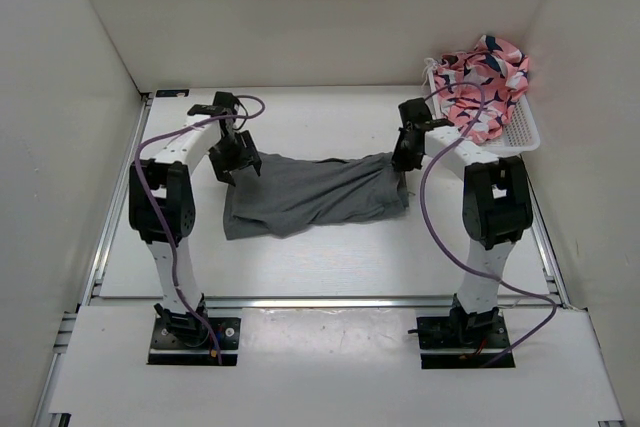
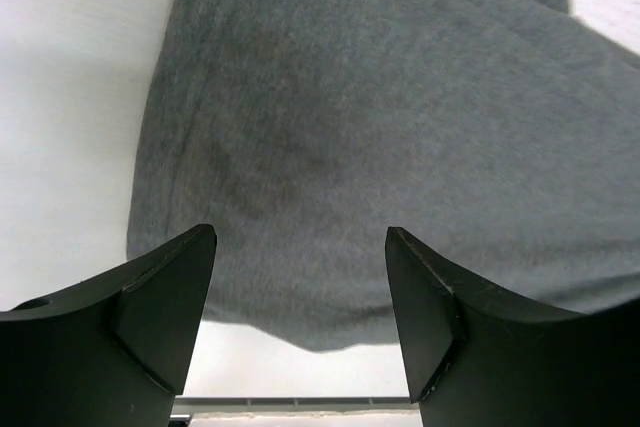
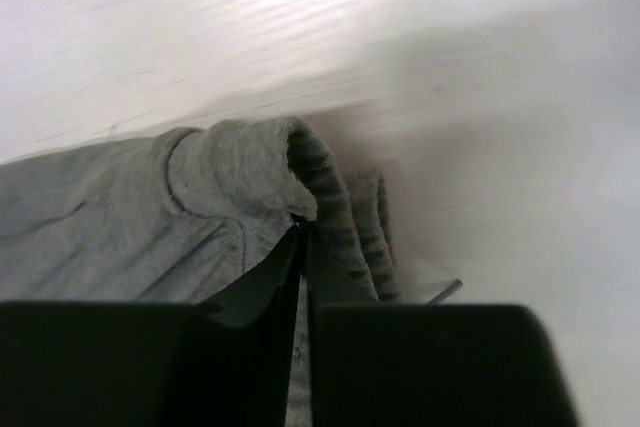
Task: Fold and stack the shorts
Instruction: Fold the shorts
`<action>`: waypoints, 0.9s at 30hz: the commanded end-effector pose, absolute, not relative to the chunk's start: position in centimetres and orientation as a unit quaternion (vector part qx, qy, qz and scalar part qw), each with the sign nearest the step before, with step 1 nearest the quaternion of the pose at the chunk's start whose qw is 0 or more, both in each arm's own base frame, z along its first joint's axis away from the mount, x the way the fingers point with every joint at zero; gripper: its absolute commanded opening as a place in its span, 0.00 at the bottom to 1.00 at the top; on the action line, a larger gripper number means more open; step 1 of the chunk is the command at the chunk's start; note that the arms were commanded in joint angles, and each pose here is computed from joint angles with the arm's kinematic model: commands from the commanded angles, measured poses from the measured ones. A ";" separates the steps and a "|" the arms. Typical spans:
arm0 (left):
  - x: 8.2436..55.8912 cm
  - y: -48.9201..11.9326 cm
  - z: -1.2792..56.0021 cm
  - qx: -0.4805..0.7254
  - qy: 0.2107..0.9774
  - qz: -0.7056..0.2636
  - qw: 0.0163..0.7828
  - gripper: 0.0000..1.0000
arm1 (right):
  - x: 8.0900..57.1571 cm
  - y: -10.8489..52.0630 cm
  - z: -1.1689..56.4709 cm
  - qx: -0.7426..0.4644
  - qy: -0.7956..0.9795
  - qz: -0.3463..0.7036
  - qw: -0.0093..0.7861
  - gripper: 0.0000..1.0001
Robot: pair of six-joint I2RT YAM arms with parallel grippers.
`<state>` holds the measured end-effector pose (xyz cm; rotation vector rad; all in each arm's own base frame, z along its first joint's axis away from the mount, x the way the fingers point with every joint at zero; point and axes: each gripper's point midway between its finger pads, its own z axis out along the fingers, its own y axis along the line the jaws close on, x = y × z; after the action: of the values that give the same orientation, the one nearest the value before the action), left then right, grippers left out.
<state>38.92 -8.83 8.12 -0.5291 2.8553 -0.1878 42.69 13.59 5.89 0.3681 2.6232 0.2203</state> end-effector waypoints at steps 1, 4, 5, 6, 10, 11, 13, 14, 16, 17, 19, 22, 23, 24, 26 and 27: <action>39.8 -9.7 8.5 -0.172 0.973 -0.077 0.130 0.80 | 43.4 10.9 7.7 0.144 0.953 -0.002 0.267 0.13; 40.1 -10.2 7.9 -0.167 0.975 -0.076 0.126 0.80 | 42.7 11.1 9.4 0.132 0.950 -0.018 0.282 0.41; 40.1 -10.2 7.5 -0.172 0.975 -0.075 0.121 0.80 | 42.6 11.5 10.7 0.127 0.947 -0.021 0.295 0.49; 40.2 -10.6 7.7 -0.167 0.975 -0.077 0.125 0.80 | 42.0 11.4 11.0 0.123 0.948 -0.029 0.292 0.58; 42.0 -10.2 6.5 -0.170 0.974 -0.060 0.134 0.80 | 41.4 13.4 14.2 0.101 0.943 -0.006 0.318 0.68; 42.3 -10.3 6.3 -0.170 0.975 -0.059 0.133 0.80 | 41.1 14.2 15.1 0.093 0.941 0.006 0.326 0.68; 42.8 -10.4 6.0 -0.170 0.974 -0.060 0.134 0.74 | 40.1 15.4 15.3 0.089 0.943 0.026 0.319 0.59; 42.8 -10.6 6.1 -0.175 0.974 -0.065 0.132 0.70 | 39.2 16.2 14.4 0.081 0.948 0.030 0.305 0.52; 43.0 -10.6 6.0 -0.180 0.973 -0.065 0.132 0.48 | 38.3 18.1 13.7 0.072 0.952 0.064 0.289 0.28; 42.9 -10.6 5.4 -0.180 0.974 -0.063 0.126 0.33 | 37.4 18.4 12.5 0.088 0.957 0.074 0.268 0.21; 43.7 -10.5 5.3 -0.181 0.973 -0.058 0.133 0.10 | 36.1 19.4 10.7 0.096 0.963 0.100 0.230 0.06; 44.4 -10.2 3.9 -0.173 0.976 -0.044 0.125 0.10 | 34.0 18.8 7.8 0.107 0.969 0.101 0.197 0.01; 44.4 -10.2 3.6 -0.173 0.977 -0.041 0.120 0.10 | 33.1 18.0 7.0 0.108 0.972 0.088 0.190 0.01; 44.3 -10.2 3.2 -0.173 0.977 -0.040 0.115 0.10 | 33.4 17.2 6.7 0.117 0.971 0.078 0.194 0.01; 44.5 -10.0 3.0 -0.169 0.978 -0.033 0.117 0.10 | 34.1 14.5 5.4 0.135 0.969 0.029 0.207 0.01; 44.6 -9.8 2.9 -0.170 0.978 -0.028 0.119 0.10 | 34.0 13.6 4.5 0.142 0.969 0.013 0.200 0.01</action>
<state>43.82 -10.21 1.99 -0.5232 2.8922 -0.1204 32.48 15.93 4.92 0.3104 2.7690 0.1283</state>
